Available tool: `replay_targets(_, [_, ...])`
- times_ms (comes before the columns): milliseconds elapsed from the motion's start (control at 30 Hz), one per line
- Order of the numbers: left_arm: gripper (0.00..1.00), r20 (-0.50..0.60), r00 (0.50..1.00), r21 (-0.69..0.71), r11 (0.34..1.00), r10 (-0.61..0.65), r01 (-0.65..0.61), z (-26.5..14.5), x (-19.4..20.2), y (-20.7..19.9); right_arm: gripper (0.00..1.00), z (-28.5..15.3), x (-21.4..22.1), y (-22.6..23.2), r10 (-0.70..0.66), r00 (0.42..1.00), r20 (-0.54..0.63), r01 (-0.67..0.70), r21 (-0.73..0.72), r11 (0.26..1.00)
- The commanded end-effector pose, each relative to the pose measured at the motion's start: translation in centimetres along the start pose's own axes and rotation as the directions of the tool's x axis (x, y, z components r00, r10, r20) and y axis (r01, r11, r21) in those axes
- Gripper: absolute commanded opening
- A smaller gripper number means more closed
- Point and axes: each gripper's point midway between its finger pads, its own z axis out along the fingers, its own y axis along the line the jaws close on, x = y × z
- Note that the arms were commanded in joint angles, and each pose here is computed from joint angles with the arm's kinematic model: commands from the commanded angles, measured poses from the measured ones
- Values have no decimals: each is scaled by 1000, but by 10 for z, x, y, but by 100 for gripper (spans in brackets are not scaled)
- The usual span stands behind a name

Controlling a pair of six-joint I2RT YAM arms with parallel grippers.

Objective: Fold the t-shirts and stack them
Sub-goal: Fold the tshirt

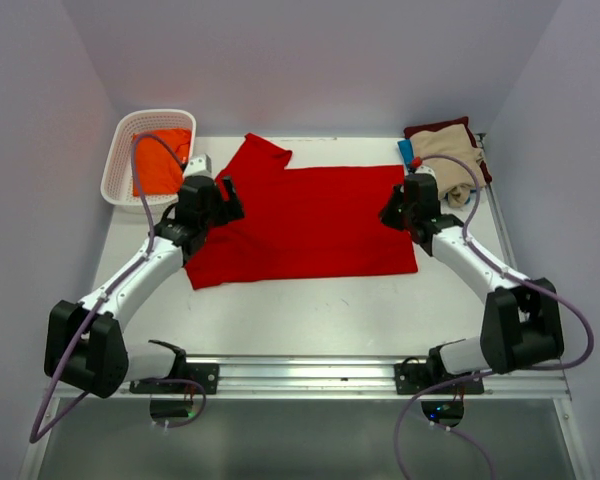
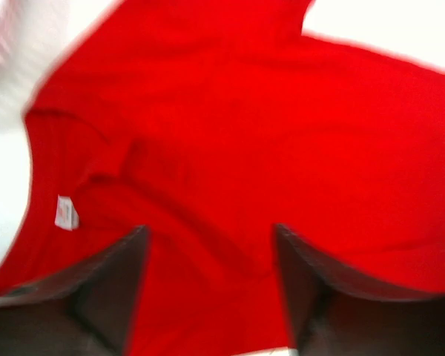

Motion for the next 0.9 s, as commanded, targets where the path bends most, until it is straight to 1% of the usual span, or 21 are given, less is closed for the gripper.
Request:
replay_targets(0, [64, -158, 987, 106, 993, -30, 47, 2, 57, -7, 0, 0, 11, 75, -78, 982, -171, 13, -355, 935])
replay_targets(67, [47, -195, 981, 125, 991, -19, 44, 5, 74, -6, 0, 5, 22, 102, -123, 967, -225, 11, -442, 897])
replay_targets(100, [33, -192, 981, 131, 990, -16, 42, 9, 75, -7, 0, 5, 26, 112, -145, 961, -235, 20, -464, 886])
replay_targets(133, [25, -199, 980, 127, 991, -15, 41, 15, 79, -6, 0, 3, 36, 124, -193, 951, -243, 51, -488, 871])
replay_targets(167, [19, -196, 980, 129, 991, -11, 37, 18, 76, -8, 0, 5, 38, 134, -213, 945, -247, 61, -507, 860])
replay_targets(200, [11, -189, 982, 135, 990, -10, 36, 23, 74, -11, 0, 2, 43, 142, -225, 939, -262, 52, -535, 843])
replay_targets(233, [6, -213, 977, 125, 992, -5, 32, 29, 81, -10, 0, 1, 44, 149, -217, 939, -265, 36, -553, 832])
replay_targets(267, [1, -207, 978, 132, 991, -6, 34, 33, 73, -15, 0, 1, 51, 154, -223, 935, -277, 30, -564, 826])
replay_targets(300, [0, -216, 976, 127, 991, -5, 33, 36, 74, -16, 0, 2, 53, 154, -223, 935, -277, 35, -554, 832])
replay_targets(400, [0, -261, 965, 140, 989, 1, 36, 41, 81, -20, 0, -1, 67, 155, -245, 925, -290, 42, -563, 825])
replay_targets(500, [0, -299, 954, 92, 995, -6, 35, 42, 99, -7, 0, -2, 81, 152, -237, 917, -322, 10, -573, 819])
replay_targets(567, [0, -331, 944, 65, 997, -6, 29, 41, 115, 3, 0, -3, 98, 150, -224, 902, -369, -34, -578, 816])
replay_targets(667, [0, -335, 942, 64, 997, -9, 32, 37, 122, 8, 0, 4, 124, 152, -215, 882, -420, -77, -578, 812])
replay_targets(733, [0, -291, 957, 91, 995, -7, 35, 33, 108, 1, 0, 10, 140, 151, -214, 870, -443, -90, -571, 816])
replay_targets(767, [0, -246, 969, 76, 997, -8, 28, 35, 92, 0, 0, 15, 153, 146, -210, 857, -471, -100, -551, 828])
replay_targets(800, [0, -233, 972, 68, 998, 0, 16, 34, 84, 0, 0, 18, 159, 144, -209, 851, -481, -103, -543, 833])
replay_targets(833, [2, -191, 982, 65, 998, 7, 5, 38, 59, -9, 0, 18, 165, 146, -212, 850, -482, -104, -548, 830])
replay_targets(867, [7, -171, 985, 16, 1000, 12, -9, 42, 48, -5, 0, 21, 174, 142, -212, 841, -498, -106, -535, 838])
